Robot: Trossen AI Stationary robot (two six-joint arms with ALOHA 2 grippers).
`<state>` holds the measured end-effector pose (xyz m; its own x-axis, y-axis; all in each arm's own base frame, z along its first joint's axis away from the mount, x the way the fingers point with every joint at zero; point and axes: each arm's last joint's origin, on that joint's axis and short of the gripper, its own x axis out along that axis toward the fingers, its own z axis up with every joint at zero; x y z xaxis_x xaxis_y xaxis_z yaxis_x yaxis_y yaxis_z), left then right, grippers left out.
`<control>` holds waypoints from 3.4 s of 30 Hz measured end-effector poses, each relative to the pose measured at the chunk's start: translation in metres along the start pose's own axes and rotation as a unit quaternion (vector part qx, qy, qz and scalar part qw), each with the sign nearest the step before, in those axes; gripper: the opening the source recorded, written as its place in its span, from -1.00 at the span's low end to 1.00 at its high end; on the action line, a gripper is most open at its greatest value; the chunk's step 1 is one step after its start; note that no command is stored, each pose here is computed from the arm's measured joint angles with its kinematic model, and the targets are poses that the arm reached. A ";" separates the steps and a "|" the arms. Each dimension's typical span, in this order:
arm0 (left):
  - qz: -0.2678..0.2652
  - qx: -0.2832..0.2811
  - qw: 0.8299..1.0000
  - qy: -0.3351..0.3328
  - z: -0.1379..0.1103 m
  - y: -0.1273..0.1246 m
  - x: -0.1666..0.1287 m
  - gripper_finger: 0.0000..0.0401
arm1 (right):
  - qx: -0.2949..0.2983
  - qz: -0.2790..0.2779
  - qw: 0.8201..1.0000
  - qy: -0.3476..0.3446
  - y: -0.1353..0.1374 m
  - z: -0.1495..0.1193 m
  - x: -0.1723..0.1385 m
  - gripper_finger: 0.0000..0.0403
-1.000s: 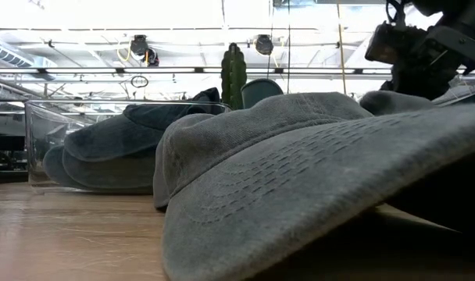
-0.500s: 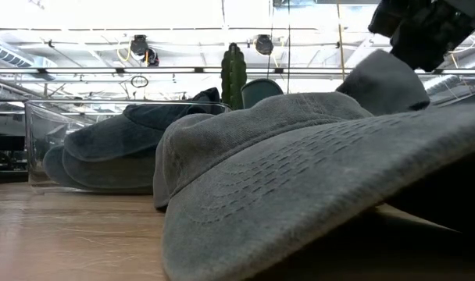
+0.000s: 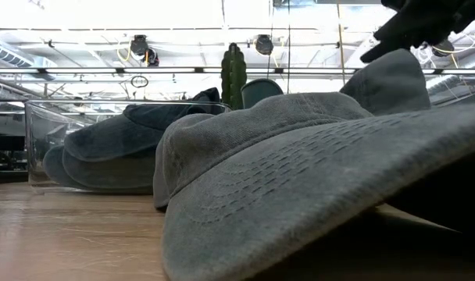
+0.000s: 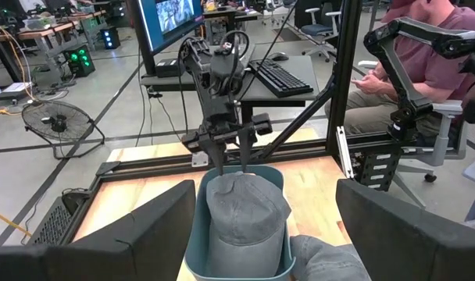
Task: Pick & Place hat
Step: Put the left gray cap into the blue bin
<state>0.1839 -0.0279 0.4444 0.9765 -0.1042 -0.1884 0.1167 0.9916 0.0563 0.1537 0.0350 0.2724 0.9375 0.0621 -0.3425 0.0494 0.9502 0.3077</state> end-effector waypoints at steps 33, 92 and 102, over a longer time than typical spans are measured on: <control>0.000 0.000 1.000 0.000 0.000 0.000 0.000 0.59 | -0.085 -0.090 0.969 0.215 0.077 -0.017 0.113 -0.98; 0.000 0.000 1.000 0.000 0.000 0.000 0.000 0.59 | -0.061 -0.114 0.982 0.135 0.042 0.021 0.072 -1.00; 0.000 0.000 1.000 0.000 0.000 0.000 0.000 0.59 | -0.087 -0.233 0.928 0.279 0.018 0.002 0.105 -1.00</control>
<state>0.1838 -0.0279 0.4444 0.9766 -0.1044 -0.1882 0.1168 0.9916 0.0563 0.2533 0.0583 0.2441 0.5025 -0.2653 -0.8229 0.3019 0.9457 -0.1206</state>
